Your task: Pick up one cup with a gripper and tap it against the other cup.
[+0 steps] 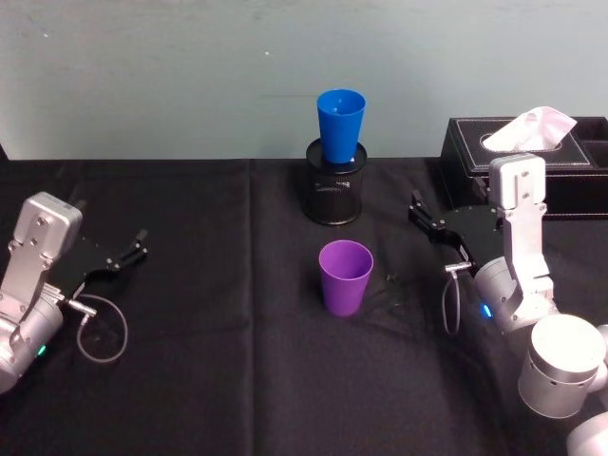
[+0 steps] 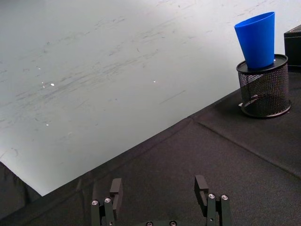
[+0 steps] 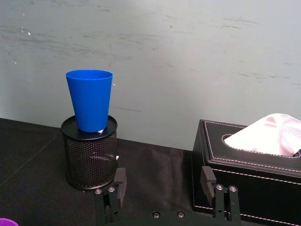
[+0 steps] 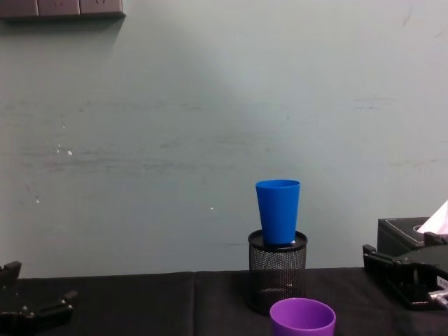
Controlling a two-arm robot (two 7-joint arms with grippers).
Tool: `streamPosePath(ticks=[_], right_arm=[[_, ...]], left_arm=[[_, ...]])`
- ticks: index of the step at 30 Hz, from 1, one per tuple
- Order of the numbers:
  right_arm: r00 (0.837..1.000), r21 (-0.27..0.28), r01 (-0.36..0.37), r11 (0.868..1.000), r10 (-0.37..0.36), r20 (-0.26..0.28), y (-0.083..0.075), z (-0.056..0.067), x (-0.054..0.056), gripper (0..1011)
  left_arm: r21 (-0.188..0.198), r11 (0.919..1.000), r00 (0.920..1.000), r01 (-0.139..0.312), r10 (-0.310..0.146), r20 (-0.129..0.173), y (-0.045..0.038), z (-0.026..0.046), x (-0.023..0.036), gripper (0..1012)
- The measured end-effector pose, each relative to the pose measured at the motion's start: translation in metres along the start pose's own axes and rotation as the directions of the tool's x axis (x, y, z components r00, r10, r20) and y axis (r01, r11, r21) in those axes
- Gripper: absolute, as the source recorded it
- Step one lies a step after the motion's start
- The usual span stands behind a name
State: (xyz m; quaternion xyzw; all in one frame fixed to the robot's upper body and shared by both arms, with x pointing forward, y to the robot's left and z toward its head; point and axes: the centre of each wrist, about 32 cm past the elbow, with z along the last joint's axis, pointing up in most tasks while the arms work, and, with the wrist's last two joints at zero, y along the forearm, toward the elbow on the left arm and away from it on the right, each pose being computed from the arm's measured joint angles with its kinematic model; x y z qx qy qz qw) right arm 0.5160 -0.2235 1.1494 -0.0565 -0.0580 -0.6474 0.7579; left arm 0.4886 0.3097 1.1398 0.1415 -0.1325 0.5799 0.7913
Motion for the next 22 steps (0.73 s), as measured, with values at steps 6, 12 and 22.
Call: streamPosePath(ticks=[6, 12, 22], right_arm=[[1.0, 0.001, 0.0, 1.0, 0.0, 0.0, 0.0001, 0.0001, 0.0001, 1003], [1.0, 0.002, -0.001, 1.0, 0.001, 0.001, 0.0001, 0.0001, -0.0001, 1003], [1.0, 0.003, -0.001, 1.0, 0.001, 0.001, 0.0001, 0.0001, -0.0002, 1003]], left_arm=[[0.0, 1.0, 1.0, 0.0, 0.0, 0.0, 0.0, 0.0, 0.0, 1000], [0.0, 1.0, 1.0, 0.0, 0.0, 0.0, 0.0, 0.0, 0.0, 1000], [0.0, 1.0, 1.0, 0.0, 0.0, 0.0, 0.0, 0.0, 0.0, 1000]])
